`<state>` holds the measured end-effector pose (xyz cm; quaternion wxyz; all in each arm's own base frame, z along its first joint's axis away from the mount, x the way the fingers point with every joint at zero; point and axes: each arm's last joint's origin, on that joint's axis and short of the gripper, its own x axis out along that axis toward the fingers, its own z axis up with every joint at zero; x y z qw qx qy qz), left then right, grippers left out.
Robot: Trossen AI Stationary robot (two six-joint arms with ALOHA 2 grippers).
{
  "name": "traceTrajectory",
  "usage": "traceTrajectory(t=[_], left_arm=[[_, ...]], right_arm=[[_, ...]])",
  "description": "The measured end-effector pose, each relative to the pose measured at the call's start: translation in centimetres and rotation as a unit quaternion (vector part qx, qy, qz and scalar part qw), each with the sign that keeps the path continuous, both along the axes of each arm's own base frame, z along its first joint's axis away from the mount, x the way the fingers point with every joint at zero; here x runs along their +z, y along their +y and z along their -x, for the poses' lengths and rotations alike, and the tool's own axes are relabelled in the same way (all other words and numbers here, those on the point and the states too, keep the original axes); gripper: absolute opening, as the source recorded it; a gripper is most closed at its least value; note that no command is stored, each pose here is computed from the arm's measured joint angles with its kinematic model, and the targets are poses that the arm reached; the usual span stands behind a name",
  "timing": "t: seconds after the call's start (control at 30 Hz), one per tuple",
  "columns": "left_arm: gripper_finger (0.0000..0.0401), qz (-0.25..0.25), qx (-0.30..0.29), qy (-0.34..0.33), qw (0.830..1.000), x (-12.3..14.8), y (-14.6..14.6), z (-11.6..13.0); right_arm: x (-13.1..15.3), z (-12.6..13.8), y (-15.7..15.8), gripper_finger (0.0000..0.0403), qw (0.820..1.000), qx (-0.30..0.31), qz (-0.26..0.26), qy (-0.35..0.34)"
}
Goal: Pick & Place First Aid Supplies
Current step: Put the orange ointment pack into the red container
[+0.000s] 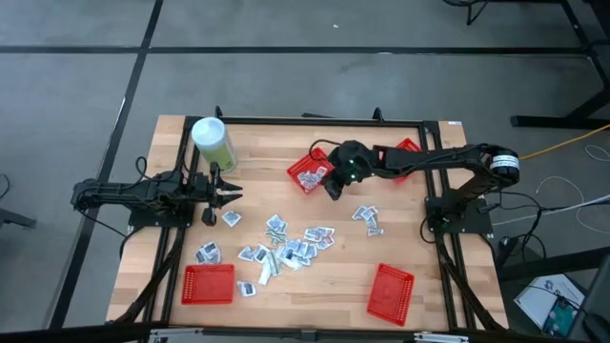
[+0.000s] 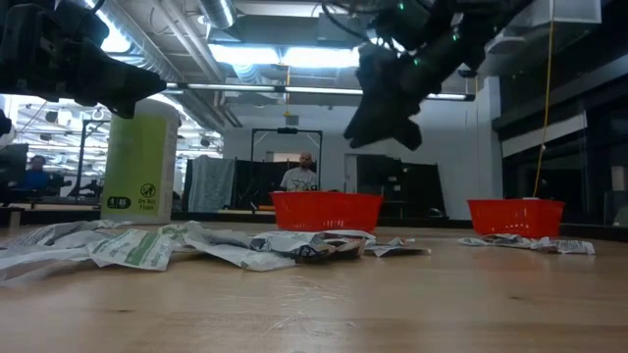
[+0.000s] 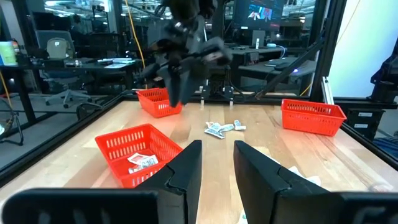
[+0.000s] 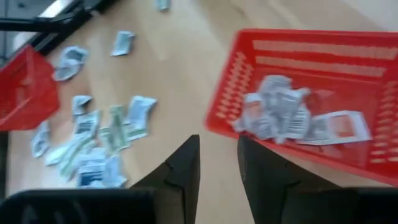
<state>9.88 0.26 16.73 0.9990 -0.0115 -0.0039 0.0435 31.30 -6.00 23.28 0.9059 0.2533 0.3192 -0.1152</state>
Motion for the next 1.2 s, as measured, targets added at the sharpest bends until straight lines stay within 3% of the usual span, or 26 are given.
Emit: traceTrajectory(t=[0.27, 0.53, 0.73, 1.03, 1.2], left_arm=[[0.0088, 0.0, 0.0, 0.0, 1.0, 0.0, 0.0, 0.0], [0.0088, 0.0, 0.0, 0.0, 1.0, 0.0, 0.0, 0.0], [0.0088, 0.0, 0.0, 0.0, 1.0, 0.0, 0.0, 0.0], [0.0088, 0.0, 0.0, 0.0, 1.0, 0.0, 0.0, 0.0], [0.0088, 0.0, 0.0, 0.0, 1.0, 0.0, 0.0, 0.0]], right_arm=[[0.9, 0.3, 3.0, 0.0109, 0.994, -0.018, -0.054, 0.091], [-0.2, 2.0, 5.5, 0.0109, 0.965, -0.094, -0.13, 0.205], [-0.4, 2.4, 7.6, 0.0109, 0.965, -0.078, -0.108, 0.226], [-0.7, 3.6, 9.7, 0.0109, 0.948, -0.197, -0.061, 0.243], [-0.8, 3.9, 9.9, 0.0109, 0.948, -0.176, -0.044, 0.262]])
